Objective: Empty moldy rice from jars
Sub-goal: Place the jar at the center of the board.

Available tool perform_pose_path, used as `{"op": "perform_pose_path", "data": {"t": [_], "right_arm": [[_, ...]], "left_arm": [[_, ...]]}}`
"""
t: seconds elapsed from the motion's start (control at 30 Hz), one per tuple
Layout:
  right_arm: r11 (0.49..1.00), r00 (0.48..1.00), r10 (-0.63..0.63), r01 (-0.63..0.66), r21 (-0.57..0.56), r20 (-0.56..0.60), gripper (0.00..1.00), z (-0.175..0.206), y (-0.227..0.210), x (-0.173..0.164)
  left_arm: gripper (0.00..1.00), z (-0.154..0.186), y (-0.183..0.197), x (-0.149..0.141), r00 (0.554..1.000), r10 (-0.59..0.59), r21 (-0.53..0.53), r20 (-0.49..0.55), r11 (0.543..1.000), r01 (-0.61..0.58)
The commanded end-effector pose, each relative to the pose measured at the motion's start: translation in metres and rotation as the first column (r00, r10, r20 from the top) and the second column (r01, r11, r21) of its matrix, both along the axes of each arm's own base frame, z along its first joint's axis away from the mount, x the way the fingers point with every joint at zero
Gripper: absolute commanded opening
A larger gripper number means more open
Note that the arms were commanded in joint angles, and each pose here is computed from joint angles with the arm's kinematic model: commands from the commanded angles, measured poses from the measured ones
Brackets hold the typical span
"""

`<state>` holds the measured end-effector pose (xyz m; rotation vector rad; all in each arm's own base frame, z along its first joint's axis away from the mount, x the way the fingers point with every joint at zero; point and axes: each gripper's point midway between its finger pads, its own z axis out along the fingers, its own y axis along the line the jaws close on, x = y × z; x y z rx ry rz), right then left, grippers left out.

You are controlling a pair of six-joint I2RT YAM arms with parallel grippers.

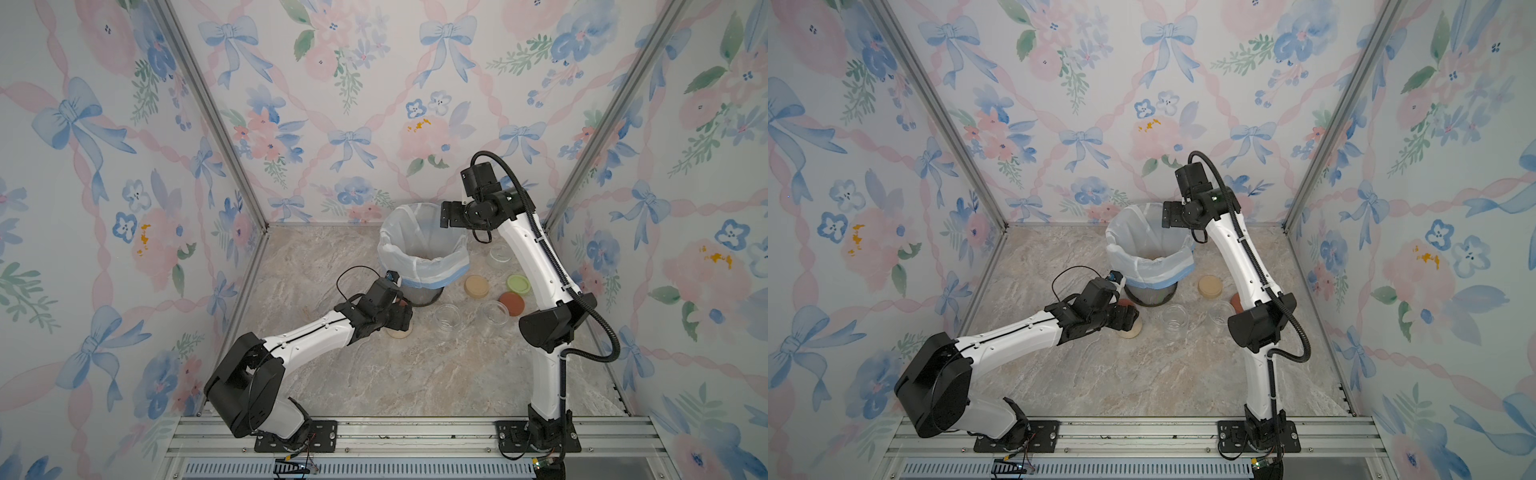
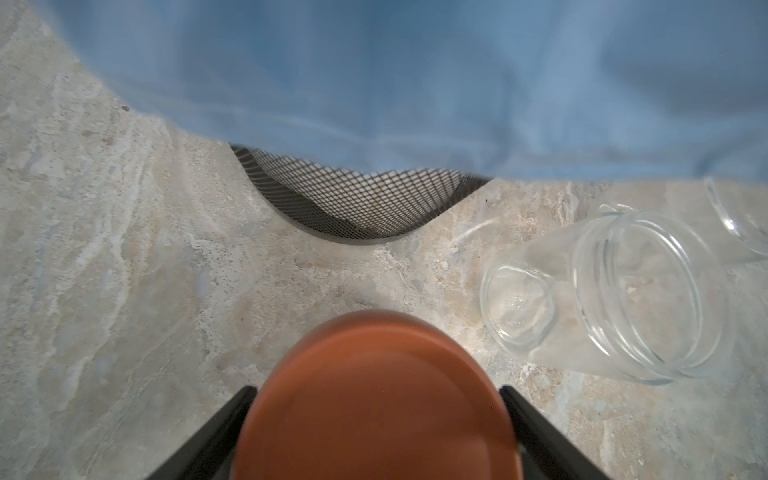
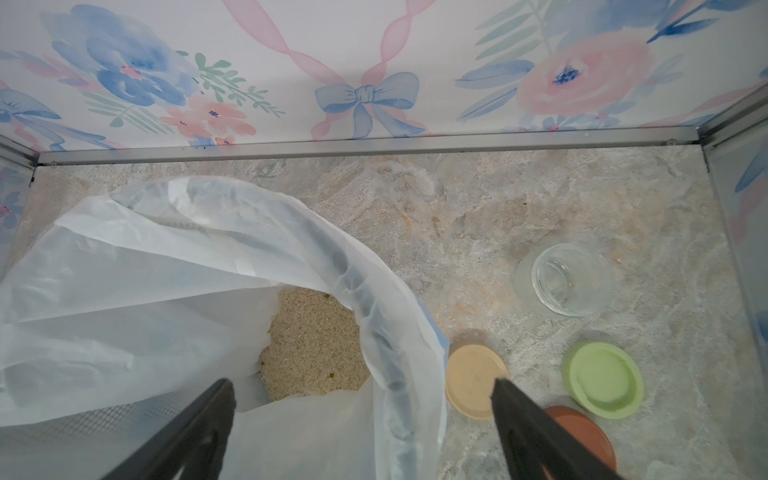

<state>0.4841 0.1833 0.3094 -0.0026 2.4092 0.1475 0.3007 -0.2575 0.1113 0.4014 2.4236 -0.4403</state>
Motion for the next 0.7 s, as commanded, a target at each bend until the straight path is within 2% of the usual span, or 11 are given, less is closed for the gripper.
{"op": "perform_pose_path", "data": {"t": [0.0,0.27,0.5,0.67], "right_arm": [[1.0,0.999,-0.028,0.028,-0.014,-0.04,0.97,-0.008,-0.009,-0.005],[0.999,0.995,-0.053,0.052,-0.008,-0.089,0.97,-0.024,-0.016,-0.002],[0.999,0.987,-0.046,0.048,0.01,-0.154,1.0,-0.045,-0.01,-0.001],[0.999,0.985,-0.021,0.029,0.046,-0.169,0.87,-0.053,0.002,0.001]], "left_arm": [[0.98,-0.045,0.029,-0.042,0.983,0.0,0.165,-0.185,0.986,0.031],[0.98,-0.023,0.018,-0.04,0.99,-0.023,0.15,-0.141,0.988,0.044],[0.98,-0.002,0.023,-0.04,0.995,-0.012,0.146,-0.102,0.989,0.027],[0.98,0.015,0.029,-0.041,0.998,-0.005,0.134,-0.06,0.991,0.013]]}}
